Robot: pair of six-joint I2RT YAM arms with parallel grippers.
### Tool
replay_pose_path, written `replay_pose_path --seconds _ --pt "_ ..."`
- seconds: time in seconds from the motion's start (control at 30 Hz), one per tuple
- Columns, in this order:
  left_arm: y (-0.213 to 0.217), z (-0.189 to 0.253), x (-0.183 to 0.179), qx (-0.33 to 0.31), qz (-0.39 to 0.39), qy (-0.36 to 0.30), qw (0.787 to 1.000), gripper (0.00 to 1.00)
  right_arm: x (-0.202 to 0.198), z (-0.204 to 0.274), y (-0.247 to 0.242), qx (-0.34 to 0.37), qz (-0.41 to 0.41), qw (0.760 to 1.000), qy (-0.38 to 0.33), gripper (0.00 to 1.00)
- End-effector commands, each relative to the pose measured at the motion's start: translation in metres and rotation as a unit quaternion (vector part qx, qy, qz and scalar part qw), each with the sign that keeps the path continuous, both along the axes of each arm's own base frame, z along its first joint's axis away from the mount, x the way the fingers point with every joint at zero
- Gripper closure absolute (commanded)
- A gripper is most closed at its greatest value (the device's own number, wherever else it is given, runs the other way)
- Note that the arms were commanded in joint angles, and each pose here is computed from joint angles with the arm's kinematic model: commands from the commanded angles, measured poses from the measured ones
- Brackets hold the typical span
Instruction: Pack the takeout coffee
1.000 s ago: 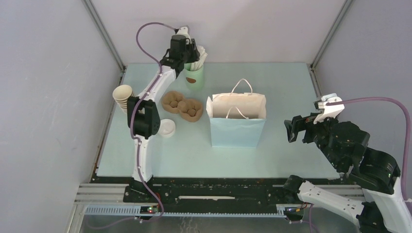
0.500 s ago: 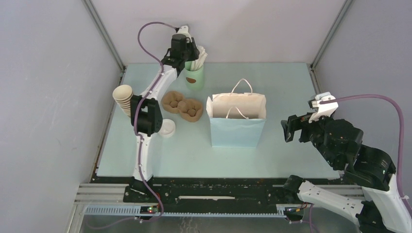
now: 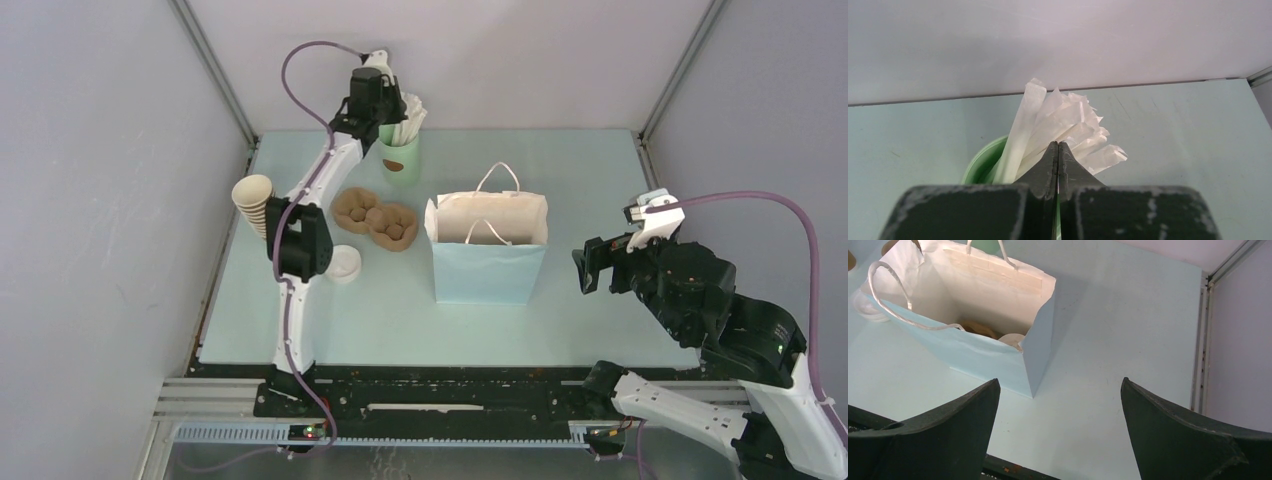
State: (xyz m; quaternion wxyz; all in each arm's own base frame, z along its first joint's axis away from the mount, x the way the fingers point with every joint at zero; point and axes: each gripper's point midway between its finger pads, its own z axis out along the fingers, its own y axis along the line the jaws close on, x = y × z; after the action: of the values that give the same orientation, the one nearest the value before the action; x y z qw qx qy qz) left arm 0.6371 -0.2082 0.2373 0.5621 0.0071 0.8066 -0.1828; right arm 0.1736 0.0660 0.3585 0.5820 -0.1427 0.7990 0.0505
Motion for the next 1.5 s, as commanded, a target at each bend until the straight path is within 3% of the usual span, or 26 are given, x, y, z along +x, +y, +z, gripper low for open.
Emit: replay_pose_path --seconds 0.0,0.23,0.43,0.63,0.77,0.93,1.1,1.47 --pt "0.014 0.137 -0.038 -0.010 -0.007 -0.116 0.993 1.00 0.001 0.007 0.001 0.011 0.000 1.000 -0.012 0.00" --pt "0.033 0.231 -0.108 -0.027 -0.006 -0.179 0.983 1.00 -0.002 0.009 0.003 0.027 0.012 0.999 -0.018 0.00" --pt "0.036 0.294 -0.194 -0.082 -0.049 -0.199 0.975 1.00 -0.007 0.018 0.003 0.051 0.024 0.998 -0.031 0.00" --pt "0.016 0.348 -0.314 -0.210 -0.184 -0.227 0.933 1.00 -0.010 0.019 0.004 0.064 0.030 0.997 -0.031 0.00" --pt "0.009 0.346 -0.366 -0.251 -0.237 -0.222 0.912 1.00 -0.013 0.020 0.001 0.068 0.028 0.997 -0.033 0.00" --pt "-0.014 0.305 -0.392 -0.283 -0.275 -0.169 0.903 1.00 -0.017 0.027 -0.005 0.087 0.025 0.995 -0.047 0.00" --pt "-0.049 0.276 -0.389 -0.293 -0.300 -0.140 0.897 1.00 -0.016 0.028 -0.005 0.087 0.026 0.995 -0.050 0.00" --pt "-0.086 0.217 -0.357 -0.249 -0.285 -0.087 0.921 1.00 -0.024 0.030 -0.008 0.119 0.026 0.991 -0.048 0.00"
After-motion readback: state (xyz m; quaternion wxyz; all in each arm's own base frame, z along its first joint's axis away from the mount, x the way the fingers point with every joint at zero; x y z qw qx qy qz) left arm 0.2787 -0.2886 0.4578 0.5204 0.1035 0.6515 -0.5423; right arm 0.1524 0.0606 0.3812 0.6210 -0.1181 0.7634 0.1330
